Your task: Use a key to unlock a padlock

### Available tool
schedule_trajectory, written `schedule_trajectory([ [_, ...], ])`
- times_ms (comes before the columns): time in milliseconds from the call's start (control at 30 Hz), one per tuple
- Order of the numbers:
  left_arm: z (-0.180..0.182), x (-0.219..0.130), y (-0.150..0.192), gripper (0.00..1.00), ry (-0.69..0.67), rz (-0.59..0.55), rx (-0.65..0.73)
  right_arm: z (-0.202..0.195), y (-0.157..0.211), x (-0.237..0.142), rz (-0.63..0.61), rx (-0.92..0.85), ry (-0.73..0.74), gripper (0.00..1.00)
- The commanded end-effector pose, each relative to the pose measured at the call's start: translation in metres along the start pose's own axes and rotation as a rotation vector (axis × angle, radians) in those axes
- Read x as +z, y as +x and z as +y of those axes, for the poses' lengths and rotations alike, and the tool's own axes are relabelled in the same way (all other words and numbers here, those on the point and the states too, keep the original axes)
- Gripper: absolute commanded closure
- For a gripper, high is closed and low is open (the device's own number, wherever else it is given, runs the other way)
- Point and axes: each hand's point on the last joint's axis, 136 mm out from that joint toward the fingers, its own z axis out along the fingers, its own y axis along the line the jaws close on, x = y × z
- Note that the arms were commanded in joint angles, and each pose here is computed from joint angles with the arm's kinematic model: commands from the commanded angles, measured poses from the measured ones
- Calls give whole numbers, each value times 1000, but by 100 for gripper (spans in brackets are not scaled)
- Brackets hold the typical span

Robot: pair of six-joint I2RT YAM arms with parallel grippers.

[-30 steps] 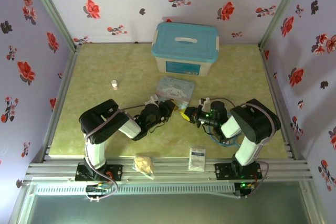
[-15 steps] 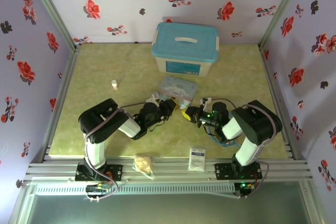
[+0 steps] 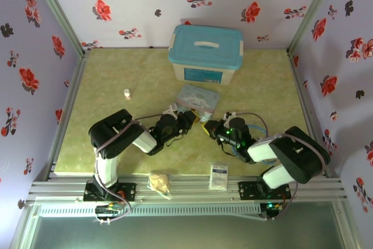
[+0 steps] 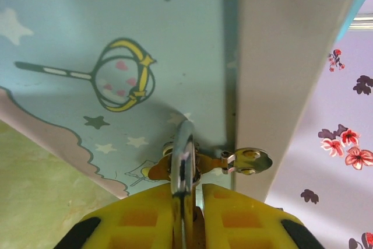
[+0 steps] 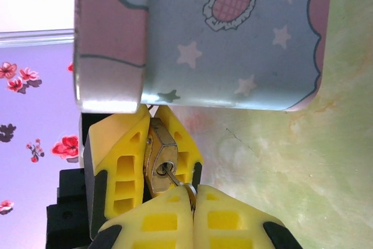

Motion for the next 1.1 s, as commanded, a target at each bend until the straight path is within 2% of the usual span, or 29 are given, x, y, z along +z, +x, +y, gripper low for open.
schedule_trajectory([
  [0, -44, 3, 42, 100, 149, 163, 10, 37, -11, 9, -68, 14, -128, 100],
  [133, -44, 3, 38, 100, 146, 140, 0, 34, -7, 10, -132, -2, -108, 100],
  [233, -48, 4, 41, 100, 155, 149, -3, 38, 2, 17, -120, -50, -69, 100],
  [467, -50, 4, 47, 100, 158, 169, -19, 38, -4, 19, -119, -50, -86, 100],
  [600, -42, 5, 47, 100, 142, 169, -33, 40, 13, 37, -4, -119, -53, 100],
  [767, -50, 3, 46, 100, 158, 167, -10, 45, 14, 42, 14, -95, -108, 100],
  [933, -48, 4, 48, 100, 155, 174, -29, 63, 16, 45, 31, -148, -148, 100],
  [1067, -52, 1, 50, 100, 164, 186, -14, 62, 0, 37, 5, -119, -172, 100],
])
